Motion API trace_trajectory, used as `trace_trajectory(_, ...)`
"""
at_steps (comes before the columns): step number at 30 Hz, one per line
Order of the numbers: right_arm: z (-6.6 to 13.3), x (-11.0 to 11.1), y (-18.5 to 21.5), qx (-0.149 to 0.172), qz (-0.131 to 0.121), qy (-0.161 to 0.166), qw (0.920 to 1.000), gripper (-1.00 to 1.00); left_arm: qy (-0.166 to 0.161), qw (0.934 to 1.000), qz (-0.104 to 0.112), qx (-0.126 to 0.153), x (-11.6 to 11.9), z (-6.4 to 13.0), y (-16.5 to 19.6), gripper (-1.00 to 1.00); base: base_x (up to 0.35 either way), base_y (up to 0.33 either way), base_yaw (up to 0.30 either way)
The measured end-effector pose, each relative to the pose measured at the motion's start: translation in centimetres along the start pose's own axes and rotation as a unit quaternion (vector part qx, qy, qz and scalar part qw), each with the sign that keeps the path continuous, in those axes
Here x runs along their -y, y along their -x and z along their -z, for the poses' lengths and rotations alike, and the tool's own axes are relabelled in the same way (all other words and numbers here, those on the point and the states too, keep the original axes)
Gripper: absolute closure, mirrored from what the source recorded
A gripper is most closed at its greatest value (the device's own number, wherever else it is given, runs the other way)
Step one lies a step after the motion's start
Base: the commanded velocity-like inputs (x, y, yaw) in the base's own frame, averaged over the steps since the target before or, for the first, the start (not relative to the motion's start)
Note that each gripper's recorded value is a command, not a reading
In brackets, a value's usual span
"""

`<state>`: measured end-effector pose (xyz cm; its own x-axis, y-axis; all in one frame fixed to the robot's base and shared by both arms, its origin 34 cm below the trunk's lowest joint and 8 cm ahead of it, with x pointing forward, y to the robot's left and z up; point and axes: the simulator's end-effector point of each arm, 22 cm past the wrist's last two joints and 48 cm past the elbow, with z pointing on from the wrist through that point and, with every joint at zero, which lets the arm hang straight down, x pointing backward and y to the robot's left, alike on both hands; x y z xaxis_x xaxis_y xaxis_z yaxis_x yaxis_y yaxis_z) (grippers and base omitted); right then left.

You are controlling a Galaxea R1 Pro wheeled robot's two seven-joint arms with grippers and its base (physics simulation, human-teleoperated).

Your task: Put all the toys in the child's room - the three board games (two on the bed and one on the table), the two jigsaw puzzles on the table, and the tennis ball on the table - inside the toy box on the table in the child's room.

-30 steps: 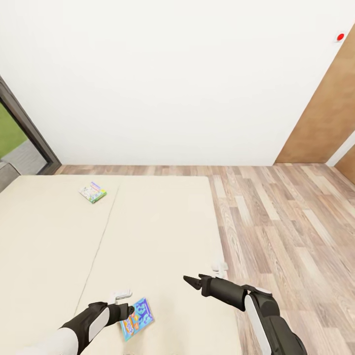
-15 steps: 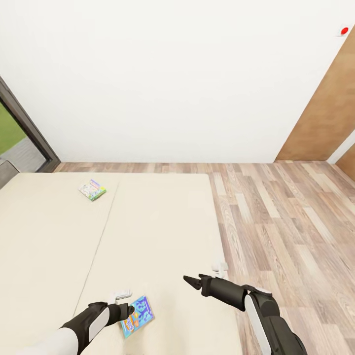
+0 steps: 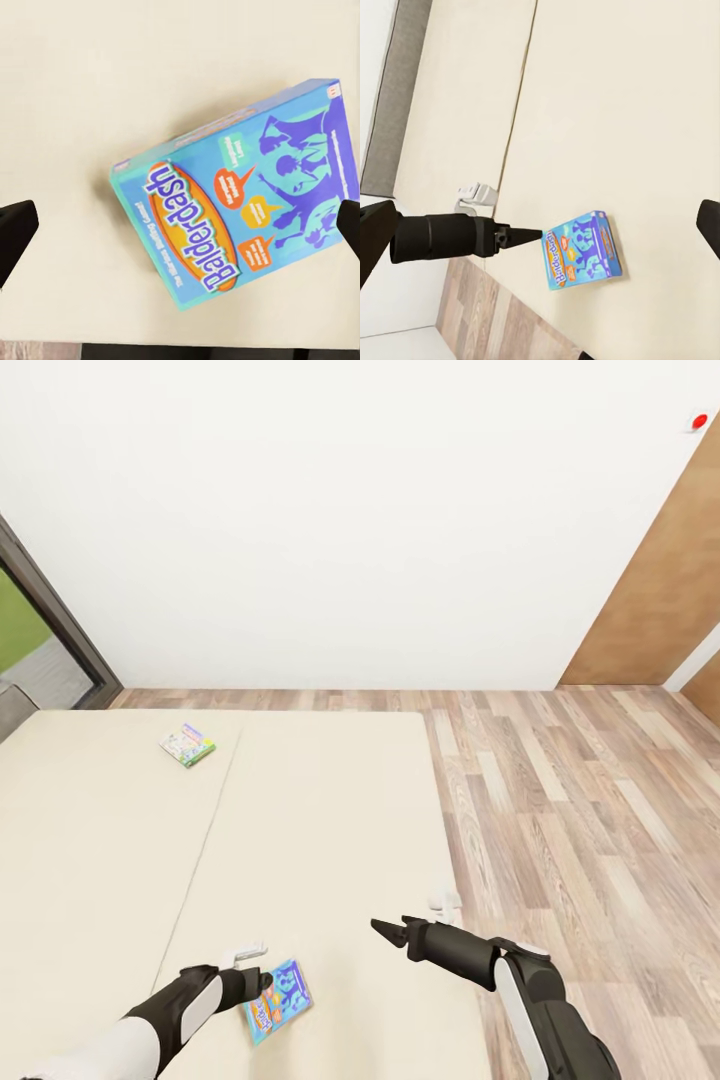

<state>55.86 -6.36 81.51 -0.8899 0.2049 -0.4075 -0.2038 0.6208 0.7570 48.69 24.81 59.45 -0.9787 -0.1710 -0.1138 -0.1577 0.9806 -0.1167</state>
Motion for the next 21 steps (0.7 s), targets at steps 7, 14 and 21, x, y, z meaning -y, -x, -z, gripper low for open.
trace_trajectory(7,-0.2,0.6,-0.3,-0.003,-0.003,-0.011,0.9999,-1.0,0.011,0.9999,0.002,0.0,-1.7,0.0,0.3,-1.0,0.0,0.0,0.0)
trace_trajectory(14,-0.4,1.1,-0.7,-0.006,-0.007,-0.018,0.9998,-1.0,0.008,1.0,0.001,0.001,-1.3,-0.3,0.5,-1.0,0.0,0.0,0.0)
trace_trajectory(21,-0.5,1.5,-1.0,-0.009,-0.012,-0.02,0.9997,-1.0,0.009,1.0,0.001,0.0,-1.5,-0.5,0.5,-1.0,0.0,0.0,0.0)
